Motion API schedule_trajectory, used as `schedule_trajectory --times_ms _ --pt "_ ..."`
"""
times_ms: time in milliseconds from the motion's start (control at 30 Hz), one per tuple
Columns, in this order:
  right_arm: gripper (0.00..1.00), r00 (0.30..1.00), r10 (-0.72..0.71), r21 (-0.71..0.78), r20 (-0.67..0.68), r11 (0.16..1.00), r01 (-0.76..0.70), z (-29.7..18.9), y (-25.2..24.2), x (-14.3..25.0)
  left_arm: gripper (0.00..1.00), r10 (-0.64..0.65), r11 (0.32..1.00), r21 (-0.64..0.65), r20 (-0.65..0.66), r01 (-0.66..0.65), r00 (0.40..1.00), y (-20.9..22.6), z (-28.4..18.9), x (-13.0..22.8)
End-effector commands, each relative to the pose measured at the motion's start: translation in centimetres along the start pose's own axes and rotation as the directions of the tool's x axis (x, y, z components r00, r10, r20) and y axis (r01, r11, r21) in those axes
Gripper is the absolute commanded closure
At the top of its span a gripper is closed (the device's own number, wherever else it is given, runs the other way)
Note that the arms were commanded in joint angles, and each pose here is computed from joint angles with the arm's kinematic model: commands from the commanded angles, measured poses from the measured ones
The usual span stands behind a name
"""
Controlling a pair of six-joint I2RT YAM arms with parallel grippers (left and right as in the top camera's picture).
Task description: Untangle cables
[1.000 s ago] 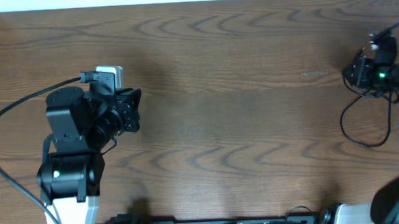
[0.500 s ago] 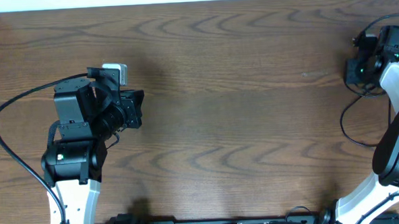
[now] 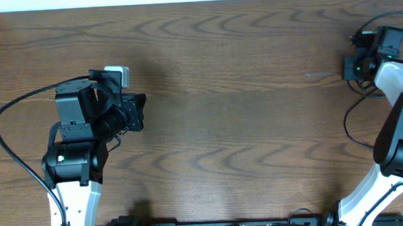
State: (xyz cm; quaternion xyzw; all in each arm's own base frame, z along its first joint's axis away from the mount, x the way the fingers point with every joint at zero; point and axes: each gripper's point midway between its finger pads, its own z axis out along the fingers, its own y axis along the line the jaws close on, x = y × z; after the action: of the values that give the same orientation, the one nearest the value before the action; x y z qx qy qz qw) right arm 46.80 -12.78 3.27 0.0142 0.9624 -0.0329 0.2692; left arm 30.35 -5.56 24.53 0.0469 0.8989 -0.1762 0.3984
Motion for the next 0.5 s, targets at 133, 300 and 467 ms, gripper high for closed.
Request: schedule_trajectory --times_ms 133,300,467 --pt "0.99 0.999 -0.031 -0.046 -0.005 0.998 0.031 1.2 1.9 0.2 0.81 0.013 1.000 -0.004 -0.016 -0.013 1.000 0.1 0.2 -0.2" --pt "0.99 0.999 -0.025 -0.041 -0.046 0.999 0.023 2.4 1.7 1.5 0.81 0.009 1.000 -0.005 -0.023 -0.010 1.000 0.1 0.3 0.0" --pt "0.99 0.993 -0.018 -0.041 -0.115 0.999 0.013 4.4 1.7 3.8 0.81 0.009 1.000 -0.005 -0.024 -0.009 1.000 0.1 0.3 0.0"
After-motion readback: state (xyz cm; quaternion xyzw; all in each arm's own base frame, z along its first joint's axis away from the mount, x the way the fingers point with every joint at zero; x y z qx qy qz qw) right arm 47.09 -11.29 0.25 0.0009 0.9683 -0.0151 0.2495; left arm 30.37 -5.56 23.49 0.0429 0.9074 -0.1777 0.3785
